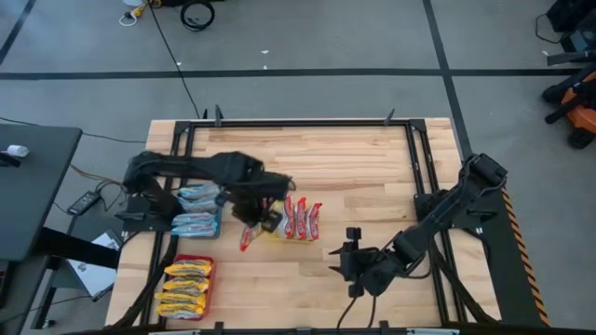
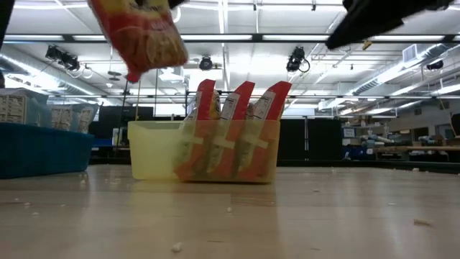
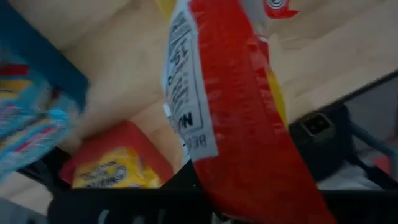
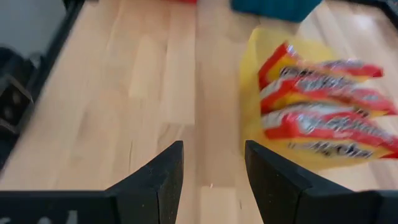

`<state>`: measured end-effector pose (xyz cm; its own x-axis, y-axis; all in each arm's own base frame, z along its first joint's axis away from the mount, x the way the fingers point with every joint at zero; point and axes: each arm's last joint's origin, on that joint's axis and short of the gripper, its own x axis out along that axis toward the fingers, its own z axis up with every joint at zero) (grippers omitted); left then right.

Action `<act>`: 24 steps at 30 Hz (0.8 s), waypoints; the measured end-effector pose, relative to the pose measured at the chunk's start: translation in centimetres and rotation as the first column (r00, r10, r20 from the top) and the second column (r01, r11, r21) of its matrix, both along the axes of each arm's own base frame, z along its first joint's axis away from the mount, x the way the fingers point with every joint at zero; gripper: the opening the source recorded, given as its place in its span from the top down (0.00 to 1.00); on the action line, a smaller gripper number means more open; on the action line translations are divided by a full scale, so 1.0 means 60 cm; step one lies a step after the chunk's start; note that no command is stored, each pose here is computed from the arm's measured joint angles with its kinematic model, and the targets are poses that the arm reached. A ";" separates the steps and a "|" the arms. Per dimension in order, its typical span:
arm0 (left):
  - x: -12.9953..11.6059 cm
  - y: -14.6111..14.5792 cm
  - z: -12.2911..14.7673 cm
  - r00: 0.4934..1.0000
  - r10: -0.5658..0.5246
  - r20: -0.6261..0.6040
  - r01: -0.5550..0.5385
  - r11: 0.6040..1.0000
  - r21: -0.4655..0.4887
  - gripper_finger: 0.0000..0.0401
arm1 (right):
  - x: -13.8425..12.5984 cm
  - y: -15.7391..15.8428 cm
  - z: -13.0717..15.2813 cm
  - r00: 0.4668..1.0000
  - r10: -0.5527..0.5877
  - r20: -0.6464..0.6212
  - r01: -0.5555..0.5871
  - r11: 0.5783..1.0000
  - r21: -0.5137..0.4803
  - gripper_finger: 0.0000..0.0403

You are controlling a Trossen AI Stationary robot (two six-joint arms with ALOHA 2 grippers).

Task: Sort Maruchan noodles
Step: Put the red noodle pack into the yellow bin

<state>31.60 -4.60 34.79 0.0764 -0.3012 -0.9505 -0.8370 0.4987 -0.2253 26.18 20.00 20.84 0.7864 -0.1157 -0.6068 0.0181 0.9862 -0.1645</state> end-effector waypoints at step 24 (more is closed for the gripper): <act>0.107 0.119 -0.171 0.982 -0.069 -0.174 -0.002 0.926 -0.378 0.94 | 0.048 0.011 -0.136 0.992 -0.022 -0.128 0.013 0.997 -0.076 0.56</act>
